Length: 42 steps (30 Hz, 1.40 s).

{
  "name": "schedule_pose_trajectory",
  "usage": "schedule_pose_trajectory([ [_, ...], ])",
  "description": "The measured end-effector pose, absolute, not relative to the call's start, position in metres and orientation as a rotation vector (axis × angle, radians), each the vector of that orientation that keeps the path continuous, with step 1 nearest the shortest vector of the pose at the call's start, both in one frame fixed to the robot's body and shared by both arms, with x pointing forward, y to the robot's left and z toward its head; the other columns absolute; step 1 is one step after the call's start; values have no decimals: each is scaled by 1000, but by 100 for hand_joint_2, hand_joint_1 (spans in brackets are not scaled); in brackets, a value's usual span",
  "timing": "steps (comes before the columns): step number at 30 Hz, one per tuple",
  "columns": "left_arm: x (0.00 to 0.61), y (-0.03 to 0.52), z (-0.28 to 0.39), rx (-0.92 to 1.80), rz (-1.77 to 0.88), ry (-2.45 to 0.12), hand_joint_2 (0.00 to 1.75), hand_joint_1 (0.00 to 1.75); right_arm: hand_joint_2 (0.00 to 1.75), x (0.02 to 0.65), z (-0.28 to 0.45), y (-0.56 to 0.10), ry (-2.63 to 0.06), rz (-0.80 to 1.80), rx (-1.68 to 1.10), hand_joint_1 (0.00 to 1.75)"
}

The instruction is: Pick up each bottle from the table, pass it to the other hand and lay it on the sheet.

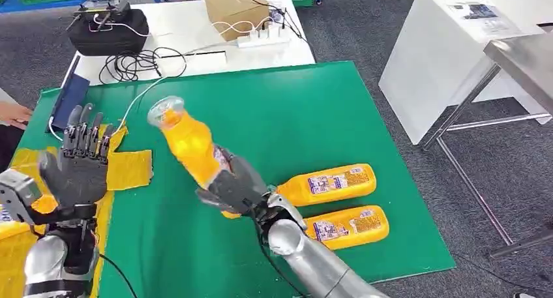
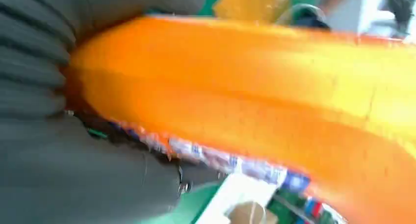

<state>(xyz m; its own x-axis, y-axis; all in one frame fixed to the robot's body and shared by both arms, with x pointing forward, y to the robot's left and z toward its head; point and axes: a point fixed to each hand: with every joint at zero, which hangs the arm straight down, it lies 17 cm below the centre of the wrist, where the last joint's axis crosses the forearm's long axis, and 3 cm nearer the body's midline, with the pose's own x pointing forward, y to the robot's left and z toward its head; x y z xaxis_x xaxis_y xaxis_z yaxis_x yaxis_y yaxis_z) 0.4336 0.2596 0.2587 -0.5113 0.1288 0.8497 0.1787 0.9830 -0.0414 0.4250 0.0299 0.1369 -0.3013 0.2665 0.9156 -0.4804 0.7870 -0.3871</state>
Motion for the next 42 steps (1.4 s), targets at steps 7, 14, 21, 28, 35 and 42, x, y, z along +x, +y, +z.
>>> schedule_pose_trajectory([
  [7,426,256,273,-220,-55,-2152,175,0,175,417,161,19,-1789,657,208,175],
  [14,416,226,279,-335,-123,-2158,175,0,175,410,150,31,-1708,713,298,175],
  [21,409,201,280,-404,-178,-2153,175,0,175,403,143,44,-1683,796,304,175],
  [28,396,163,276,-497,-269,-2127,175,0,175,372,145,89,-1690,1055,284,175],
  [35,392,153,272,-511,-297,-2112,175,0,175,359,151,106,-1709,1136,278,175],
  [42,390,151,268,-512,-316,-2105,175,0,175,357,153,110,-1714,1174,274,175],
])
